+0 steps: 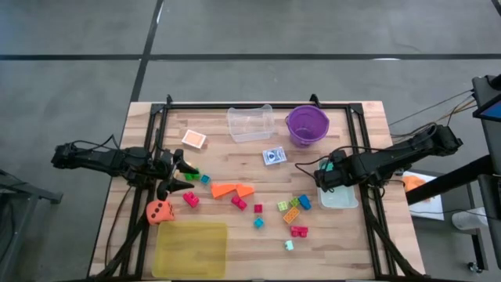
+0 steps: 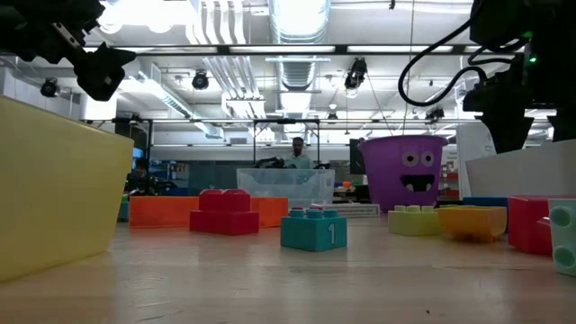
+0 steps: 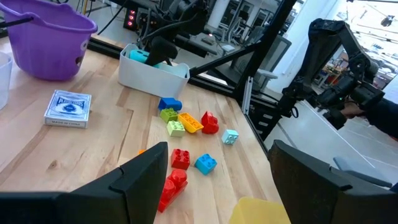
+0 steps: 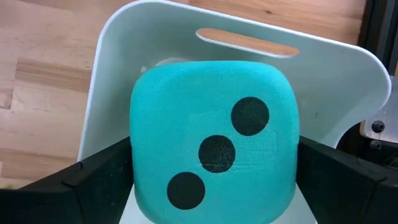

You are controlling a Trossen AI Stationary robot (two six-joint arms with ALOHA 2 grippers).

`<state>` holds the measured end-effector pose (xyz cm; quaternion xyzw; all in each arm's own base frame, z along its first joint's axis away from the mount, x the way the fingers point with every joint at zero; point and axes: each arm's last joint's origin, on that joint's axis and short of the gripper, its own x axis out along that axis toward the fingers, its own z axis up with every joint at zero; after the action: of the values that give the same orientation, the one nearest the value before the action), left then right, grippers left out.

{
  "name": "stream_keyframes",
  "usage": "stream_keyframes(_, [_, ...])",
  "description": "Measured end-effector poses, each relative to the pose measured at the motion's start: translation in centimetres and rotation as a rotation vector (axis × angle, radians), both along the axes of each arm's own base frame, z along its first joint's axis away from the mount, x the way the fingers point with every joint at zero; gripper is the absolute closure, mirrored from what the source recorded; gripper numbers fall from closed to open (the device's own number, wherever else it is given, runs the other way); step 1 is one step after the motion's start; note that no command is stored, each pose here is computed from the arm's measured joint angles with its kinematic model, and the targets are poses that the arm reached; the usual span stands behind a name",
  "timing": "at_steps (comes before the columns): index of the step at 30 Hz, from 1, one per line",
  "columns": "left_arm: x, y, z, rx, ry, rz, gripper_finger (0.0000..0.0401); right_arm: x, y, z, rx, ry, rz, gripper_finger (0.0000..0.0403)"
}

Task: Pick & Place Toys
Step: Put the light blue dice into the white bin

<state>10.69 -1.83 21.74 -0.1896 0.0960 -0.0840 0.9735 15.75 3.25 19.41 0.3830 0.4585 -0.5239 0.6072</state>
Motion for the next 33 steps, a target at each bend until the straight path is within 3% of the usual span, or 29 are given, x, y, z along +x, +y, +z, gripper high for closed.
stream_keyframes(33, [0.00,0.00,0.00,0.000,0.000,0.000,0.0127,0.03,0.09,0.27,0.029,0.002,0.028,0.0017])
